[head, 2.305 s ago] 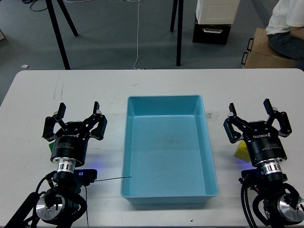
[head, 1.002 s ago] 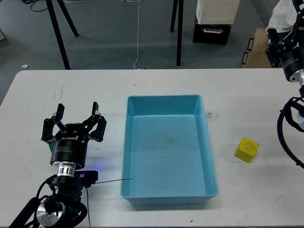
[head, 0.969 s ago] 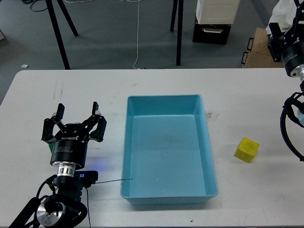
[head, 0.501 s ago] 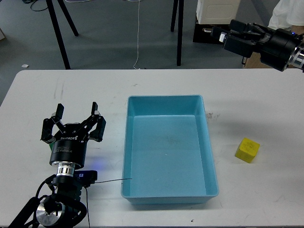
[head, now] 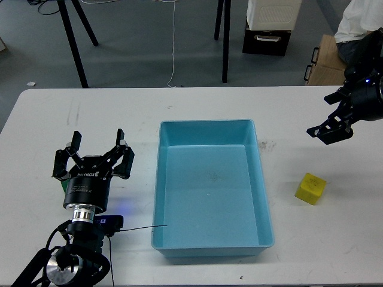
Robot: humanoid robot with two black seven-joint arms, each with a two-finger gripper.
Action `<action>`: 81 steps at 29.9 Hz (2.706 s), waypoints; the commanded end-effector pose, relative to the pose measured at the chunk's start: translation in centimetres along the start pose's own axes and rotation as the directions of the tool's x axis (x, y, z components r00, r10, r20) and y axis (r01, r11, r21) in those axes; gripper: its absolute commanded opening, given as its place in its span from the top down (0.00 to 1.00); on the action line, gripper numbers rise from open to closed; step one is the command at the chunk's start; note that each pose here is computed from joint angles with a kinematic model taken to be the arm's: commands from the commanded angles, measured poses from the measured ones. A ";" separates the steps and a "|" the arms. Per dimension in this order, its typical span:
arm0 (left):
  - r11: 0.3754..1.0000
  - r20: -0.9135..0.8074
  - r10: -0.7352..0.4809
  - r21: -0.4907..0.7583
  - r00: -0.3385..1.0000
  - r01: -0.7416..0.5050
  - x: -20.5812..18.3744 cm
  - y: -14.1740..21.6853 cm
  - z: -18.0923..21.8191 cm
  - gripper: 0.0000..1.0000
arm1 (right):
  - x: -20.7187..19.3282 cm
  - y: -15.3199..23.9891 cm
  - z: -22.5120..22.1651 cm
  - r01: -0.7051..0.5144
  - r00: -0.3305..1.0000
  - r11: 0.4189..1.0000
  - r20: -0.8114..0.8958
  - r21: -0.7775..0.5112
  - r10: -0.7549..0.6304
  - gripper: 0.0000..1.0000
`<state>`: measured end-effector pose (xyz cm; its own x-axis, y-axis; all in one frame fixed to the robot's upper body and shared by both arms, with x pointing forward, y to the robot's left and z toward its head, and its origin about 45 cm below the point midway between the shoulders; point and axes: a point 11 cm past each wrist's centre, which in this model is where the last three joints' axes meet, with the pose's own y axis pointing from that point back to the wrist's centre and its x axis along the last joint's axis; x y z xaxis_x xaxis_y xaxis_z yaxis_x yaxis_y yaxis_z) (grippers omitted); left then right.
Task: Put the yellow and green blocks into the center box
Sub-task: 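Raise the right gripper and swing it over the yellow cube, then lower the right gripper onto the yellow cube and close on it, then carry the yellow cube over the tray and release it inside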
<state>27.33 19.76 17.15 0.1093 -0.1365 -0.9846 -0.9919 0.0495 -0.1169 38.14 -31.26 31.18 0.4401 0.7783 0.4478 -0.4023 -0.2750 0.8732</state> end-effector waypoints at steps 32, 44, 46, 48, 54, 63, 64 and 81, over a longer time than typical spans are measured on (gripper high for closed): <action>1.000 0.003 -0.003 -0.012 1.000 0.003 -0.1 -0.1 0.4 0.00 | -7.4 -9.0 -5.5 0.209 0.971 0.956 0.074 0.206 -0.228 0.03; 1.000 0.004 -0.003 -0.017 1.000 0.003 -0.1 -0.1 0.5 0.00 | -8.9 -10.0 -6.5 0.229 0.963 0.945 0.085 0.234 -0.255 0.18; 1.000 0.004 -0.003 -0.017 1.000 0.003 0.0 0.0 0.6 0.00 | -8.9 -10.0 -6.4 0.230 0.963 0.946 0.085 0.229 -0.255 0.24; 1.000 0.005 0.001 -0.018 1.000 -0.001 0.1 0.0 0.6 0.00 | -8.9 -10.0 -6.2 0.231 0.963 0.946 0.088 0.225 -0.256 0.26; 1.000 0.007 0.004 -0.019 1.000 -0.004 0.2 0.0 0.6 0.00 | -9.1 -10.0 -5.7 0.236 0.961 0.949 0.097 0.211 -0.260 0.36; 1.000 0.007 0.002 -0.020 1.000 -0.002 0.1 -0.1 0.7 0.00 | -7.5 -10.3 -5.2 0.226 0.968 0.955 0.069 0.190 -0.243 0.83; 1.000 0.007 0.004 -0.021 1.000 -0.003 0.2 0.0 0.7 0.00 | -6.9 -10.0 -4.9 0.217 0.971 0.959 0.063 0.180 -0.231 0.87; 1.000 0.006 0.001 -0.021 1.000 -0.001 0.1 -0.1 0.7 0.00 | 14.3 -0.8 -7.0 -0.108 0.969 0.981 -0.203 0.164 0.140 0.90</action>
<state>27.46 20.39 16.96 0.1082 -0.1300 -0.9856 -0.9931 0.0300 -0.1130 39.86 -19.65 34.94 0.2535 0.8259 0.5037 -0.3572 -0.4040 0.8422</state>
